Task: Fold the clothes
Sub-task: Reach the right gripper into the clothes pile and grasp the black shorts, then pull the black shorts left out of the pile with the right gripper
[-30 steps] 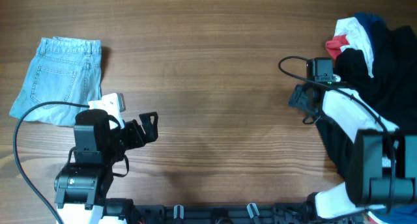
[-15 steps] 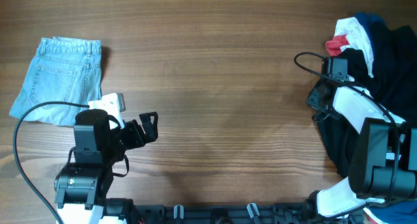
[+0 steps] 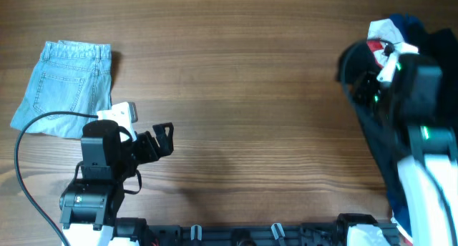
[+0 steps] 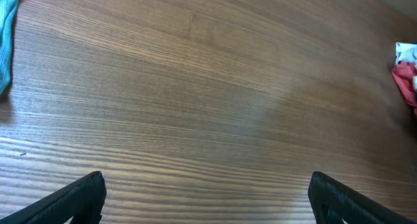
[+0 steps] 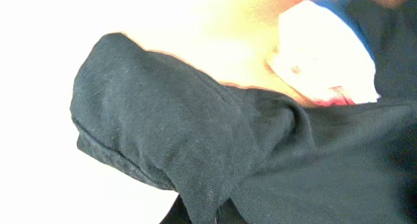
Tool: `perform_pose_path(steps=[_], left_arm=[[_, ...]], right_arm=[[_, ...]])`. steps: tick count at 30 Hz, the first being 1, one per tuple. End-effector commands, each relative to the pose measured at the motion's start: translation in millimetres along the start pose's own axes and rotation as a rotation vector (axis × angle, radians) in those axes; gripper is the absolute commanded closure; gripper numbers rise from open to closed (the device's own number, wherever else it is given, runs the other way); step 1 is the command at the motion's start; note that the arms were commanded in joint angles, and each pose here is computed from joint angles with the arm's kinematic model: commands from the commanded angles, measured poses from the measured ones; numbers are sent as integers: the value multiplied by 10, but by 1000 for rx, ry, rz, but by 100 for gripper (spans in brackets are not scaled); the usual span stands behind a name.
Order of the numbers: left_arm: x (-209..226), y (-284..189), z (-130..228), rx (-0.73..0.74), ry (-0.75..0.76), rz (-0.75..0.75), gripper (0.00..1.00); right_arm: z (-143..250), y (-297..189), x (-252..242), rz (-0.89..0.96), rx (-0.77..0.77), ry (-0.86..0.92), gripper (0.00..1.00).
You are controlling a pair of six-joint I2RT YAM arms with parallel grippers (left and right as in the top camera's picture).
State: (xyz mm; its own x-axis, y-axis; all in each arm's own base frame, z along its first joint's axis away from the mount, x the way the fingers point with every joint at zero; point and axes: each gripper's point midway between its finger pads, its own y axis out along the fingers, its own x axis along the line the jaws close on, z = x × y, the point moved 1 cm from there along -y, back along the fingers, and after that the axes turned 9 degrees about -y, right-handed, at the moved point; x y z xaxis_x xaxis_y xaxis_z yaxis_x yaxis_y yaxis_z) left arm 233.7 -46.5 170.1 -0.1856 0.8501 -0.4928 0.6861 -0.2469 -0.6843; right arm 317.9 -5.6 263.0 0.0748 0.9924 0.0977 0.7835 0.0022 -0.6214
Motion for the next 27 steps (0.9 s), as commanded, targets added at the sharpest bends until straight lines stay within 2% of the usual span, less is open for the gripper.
perform_pose_path(steps=[1,5,8,11,17,18,19,20,21,24,27], left_arm=[[-68,-41,-58,-14,-7,27,0],[-85,-42,-85,-25,-3,34,0],[-92,-43,-96,-30,-2,37,0],[-92,-43,-96,-30,-2,37,0],[-92,-43,-96,-30,-2,37,0],[-91,-43,-95,-30,-2,37,0],[-91,-43,-95,-30,-2,37,0],[-91,-43,-95,-30,-2,37,0],[-92,-43,-96,-30,-2,37,0],[-92,-43,-96,-30,-2,37,0],[-105,-44,-118,-39,0,43,0]], right_arm=[[5,-306,406,-156,-42,-91,96],[144,-260,676,-227,15,-136,96],[85,-126,1002,-312,4,-131,96],[-149,43,1662,-515,-84,-109,96],[-613,387,2483,-724,-303,38,95],[-589,483,2512,-727,-291,62,90],[-522,598,2521,-718,-261,75,67],[-403,739,2497,-691,-217,57,31],[-286,842,2443,-659,-172,30,0],[-2,1091,2004,-468,-43,-18,0],[67,1072,1305,-235,31,28,0]])
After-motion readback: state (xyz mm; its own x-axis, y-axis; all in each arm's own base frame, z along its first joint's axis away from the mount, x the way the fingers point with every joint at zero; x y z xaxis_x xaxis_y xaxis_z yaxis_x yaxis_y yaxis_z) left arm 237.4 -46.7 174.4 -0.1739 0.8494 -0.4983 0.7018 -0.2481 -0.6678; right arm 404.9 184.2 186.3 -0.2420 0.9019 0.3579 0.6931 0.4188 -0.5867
